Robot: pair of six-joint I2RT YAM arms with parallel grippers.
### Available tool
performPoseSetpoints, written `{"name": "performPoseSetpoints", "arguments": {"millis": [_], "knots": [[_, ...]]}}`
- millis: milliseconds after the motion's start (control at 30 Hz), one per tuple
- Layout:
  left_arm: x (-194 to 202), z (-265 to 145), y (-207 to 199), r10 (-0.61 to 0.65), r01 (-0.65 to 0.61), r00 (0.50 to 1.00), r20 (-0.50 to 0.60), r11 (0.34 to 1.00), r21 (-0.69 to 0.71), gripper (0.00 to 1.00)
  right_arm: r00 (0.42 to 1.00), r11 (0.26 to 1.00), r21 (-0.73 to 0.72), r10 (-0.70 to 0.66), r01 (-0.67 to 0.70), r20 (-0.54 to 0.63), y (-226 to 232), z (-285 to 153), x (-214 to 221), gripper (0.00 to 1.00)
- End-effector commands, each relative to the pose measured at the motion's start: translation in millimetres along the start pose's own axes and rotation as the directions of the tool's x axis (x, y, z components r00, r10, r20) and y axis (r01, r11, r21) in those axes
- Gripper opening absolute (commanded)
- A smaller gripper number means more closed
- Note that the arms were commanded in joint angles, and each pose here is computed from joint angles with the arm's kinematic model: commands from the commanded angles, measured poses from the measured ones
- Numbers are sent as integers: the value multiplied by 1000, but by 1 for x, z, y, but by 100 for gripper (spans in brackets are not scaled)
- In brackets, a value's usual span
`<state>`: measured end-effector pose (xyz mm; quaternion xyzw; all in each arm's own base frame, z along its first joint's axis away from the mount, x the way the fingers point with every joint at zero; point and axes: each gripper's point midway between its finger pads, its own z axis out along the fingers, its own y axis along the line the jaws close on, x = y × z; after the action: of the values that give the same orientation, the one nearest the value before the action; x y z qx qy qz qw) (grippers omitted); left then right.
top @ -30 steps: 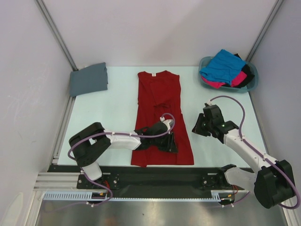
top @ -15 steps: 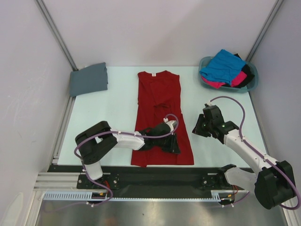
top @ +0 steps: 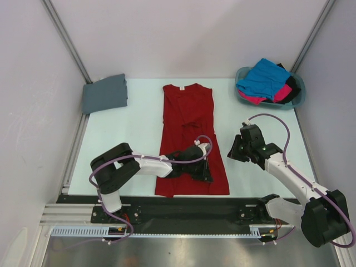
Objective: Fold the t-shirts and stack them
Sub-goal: Fold the tshirt
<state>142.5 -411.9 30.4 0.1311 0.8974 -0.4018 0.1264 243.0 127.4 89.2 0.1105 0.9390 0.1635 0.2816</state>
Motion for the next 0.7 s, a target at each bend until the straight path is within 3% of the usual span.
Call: {"name": "performPoseSetpoints", "arguments": {"millis": [0,233,500,533,633,667], "knots": [[-9,-16,-34,41,-43,999,26,997,62,0,1000,1000,-1,-1,1,20,0,-2,-2,26],[2,-43,-37,19,-19,1000,12,999,41,0,1000,1000,0,4,-4,19,-2,-1,1,26],[16,-48,-12,-21,21,1000,-6,999,-46,0,1000,1000,-4,5,-5,21,-1,-2,1,26],[17,-48,-8,-23,23,1000,-4,998,-59,5,1000,1000,-2,6,-6,21,-1,-1,1,26],[29,-48,9,-37,33,999,-30,993,-114,53,1000,1000,-1,2,-2,18,-2,-2,2,26],[33,-50,16,-38,32,999,-38,990,-138,53,1000,1000,0,3,-3,17,-3,-2,2,26]]}}
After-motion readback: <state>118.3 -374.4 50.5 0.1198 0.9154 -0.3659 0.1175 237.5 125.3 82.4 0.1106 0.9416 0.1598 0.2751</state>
